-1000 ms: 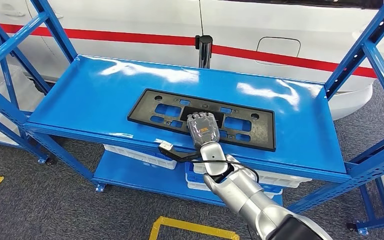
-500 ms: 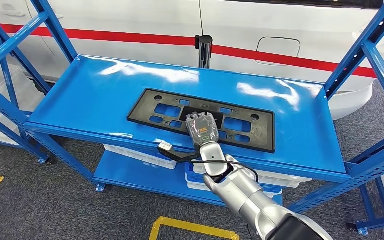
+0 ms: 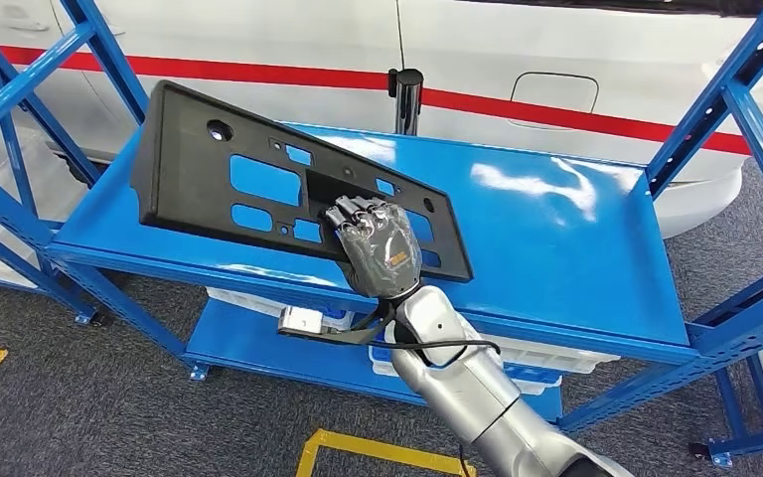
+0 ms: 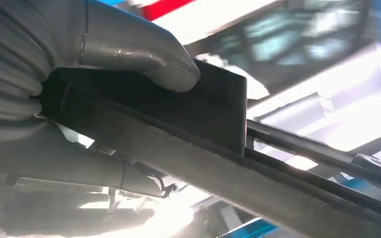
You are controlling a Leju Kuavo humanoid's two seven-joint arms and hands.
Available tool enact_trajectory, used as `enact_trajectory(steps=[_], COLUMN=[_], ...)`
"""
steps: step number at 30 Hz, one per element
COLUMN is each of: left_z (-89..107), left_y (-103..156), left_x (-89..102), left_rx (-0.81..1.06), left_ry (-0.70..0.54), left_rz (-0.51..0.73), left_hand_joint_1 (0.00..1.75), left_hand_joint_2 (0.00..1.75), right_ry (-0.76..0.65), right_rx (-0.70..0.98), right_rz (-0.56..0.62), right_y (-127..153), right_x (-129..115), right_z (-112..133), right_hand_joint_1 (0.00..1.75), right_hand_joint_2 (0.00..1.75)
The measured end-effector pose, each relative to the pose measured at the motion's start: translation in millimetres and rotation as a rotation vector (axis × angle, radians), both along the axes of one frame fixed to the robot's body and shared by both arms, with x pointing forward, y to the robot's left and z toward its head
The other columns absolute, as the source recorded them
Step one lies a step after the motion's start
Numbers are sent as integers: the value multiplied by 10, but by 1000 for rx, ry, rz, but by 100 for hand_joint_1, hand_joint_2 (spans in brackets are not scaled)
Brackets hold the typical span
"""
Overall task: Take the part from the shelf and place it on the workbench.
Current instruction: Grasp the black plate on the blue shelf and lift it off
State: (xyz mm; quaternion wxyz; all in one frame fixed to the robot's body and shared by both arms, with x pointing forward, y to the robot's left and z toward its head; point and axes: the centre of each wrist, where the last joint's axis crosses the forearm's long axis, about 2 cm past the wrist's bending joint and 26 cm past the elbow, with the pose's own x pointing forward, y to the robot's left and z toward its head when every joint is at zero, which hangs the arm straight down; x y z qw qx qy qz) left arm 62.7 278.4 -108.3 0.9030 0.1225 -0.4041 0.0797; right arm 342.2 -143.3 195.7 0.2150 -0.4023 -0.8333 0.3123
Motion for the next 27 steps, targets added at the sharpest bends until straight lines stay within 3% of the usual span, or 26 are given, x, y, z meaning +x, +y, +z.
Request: enact_trajectory(steps=[3,10,14,18,27], left_z=[0,0,-2,-2,-2], left_y=[-12,-19,-19,-25,-23], left_x=[1,0,-10,-11,-10], left_rx=[1,-14,-14,-14,-9], left_ry=[0,-11,-19,-24,-36], left_rz=[-12,-20,-25,-30,-41], left_hand_joint_1=[0,0,0,0,0], left_hand_joint_2=[0,0,0,175,175], right_ry=[-33,12,-28,-80,-39], right_rx=[189,573,701,731,778], right_rz=[103,221,290,309,384], right_y=[-103,-240,-288,-330,-406], right_x=[-6,-102,-230,-310,-360], right_z=[115,170,207,266,365], right_hand_joint_1=[175,175,175,175,175], right_hand_joint_2=[175,175,175,175,175])
